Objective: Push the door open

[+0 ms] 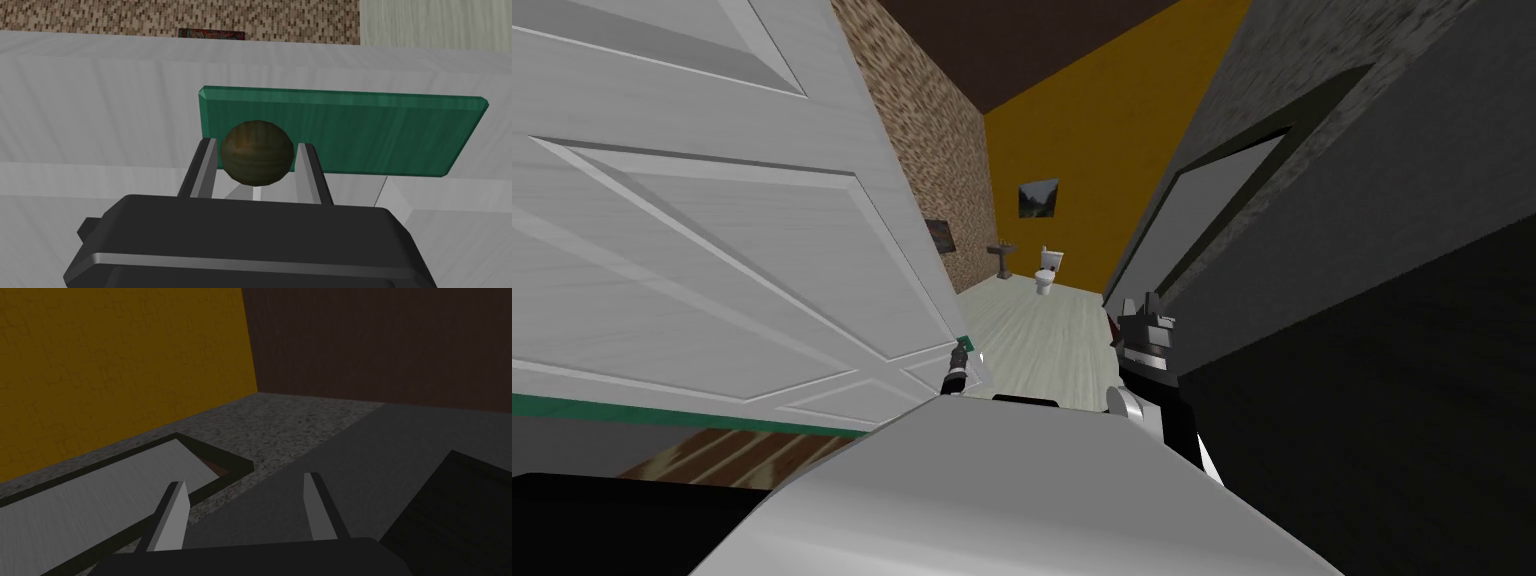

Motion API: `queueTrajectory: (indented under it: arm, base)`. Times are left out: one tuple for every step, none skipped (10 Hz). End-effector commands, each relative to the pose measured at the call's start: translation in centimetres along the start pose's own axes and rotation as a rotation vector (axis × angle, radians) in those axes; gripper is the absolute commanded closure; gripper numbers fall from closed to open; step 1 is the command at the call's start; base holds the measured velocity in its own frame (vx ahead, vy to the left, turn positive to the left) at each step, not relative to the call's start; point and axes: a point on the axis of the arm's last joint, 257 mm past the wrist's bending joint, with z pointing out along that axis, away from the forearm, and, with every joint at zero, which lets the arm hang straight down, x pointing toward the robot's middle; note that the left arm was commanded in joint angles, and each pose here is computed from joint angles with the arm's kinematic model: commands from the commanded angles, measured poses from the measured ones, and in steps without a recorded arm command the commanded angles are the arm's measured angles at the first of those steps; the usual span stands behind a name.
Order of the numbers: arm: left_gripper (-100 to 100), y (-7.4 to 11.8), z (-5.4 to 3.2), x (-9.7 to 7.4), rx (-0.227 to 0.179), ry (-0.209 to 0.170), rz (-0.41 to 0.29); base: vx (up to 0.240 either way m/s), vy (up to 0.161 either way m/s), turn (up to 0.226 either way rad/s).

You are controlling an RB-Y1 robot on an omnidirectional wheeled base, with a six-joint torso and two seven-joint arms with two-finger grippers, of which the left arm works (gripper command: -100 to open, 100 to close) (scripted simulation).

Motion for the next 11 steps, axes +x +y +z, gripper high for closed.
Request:
queueTrajectory:
  arm:
    - [100,-0.2,0.13,-1.1,0.004,-0.018,0.008]
    - [100,-0.2,0.16,-1.4,0.005,-0.024,0.009]
    - [100,-0.3,0.21,-2.1,0.006,-0.037,0.012]
    - [100,-0.4,0.23,-2.8,0.008,-0.051,0.015]
    - [100,-0.4,0.24,-3.5,0.010,-0.066,0.016]
    - [100,-0.5,0.21,-4.2,0.011,-0.083,0.017]
    - [100,-0.5,0.15,-4.9,0.011,-0.100,0.017]
    - [100,-0.5,0.02,-5.8,0.012,-0.125,0.014]
    - [100,-0.5,-0.11,-6.3,0.011,-0.140,0.011]
    - [100,-0.4,-0.31,-6.9,0.010,-0.161,0.005]
    - [100,-0.3,-0.44,-7.2,0.008,-0.172,0.001]
  base:
    - [0.138,-0.021,0.027]
    - [0.174,-0.031,0.061]
    - [0.182,-0.007,0.046]
    - [0.204,0.028,0.034]
    - [0.206,0.010,0.050]
    - [0.216,0.016,0.041]
    - [0.214,0.026,0.054]
    - [0.238,-0.009,0.081]
    - [0.248,-0.009,0.084]
    - [0.256,-0.008,0.086]
    - [0.226,0.003,0.061]
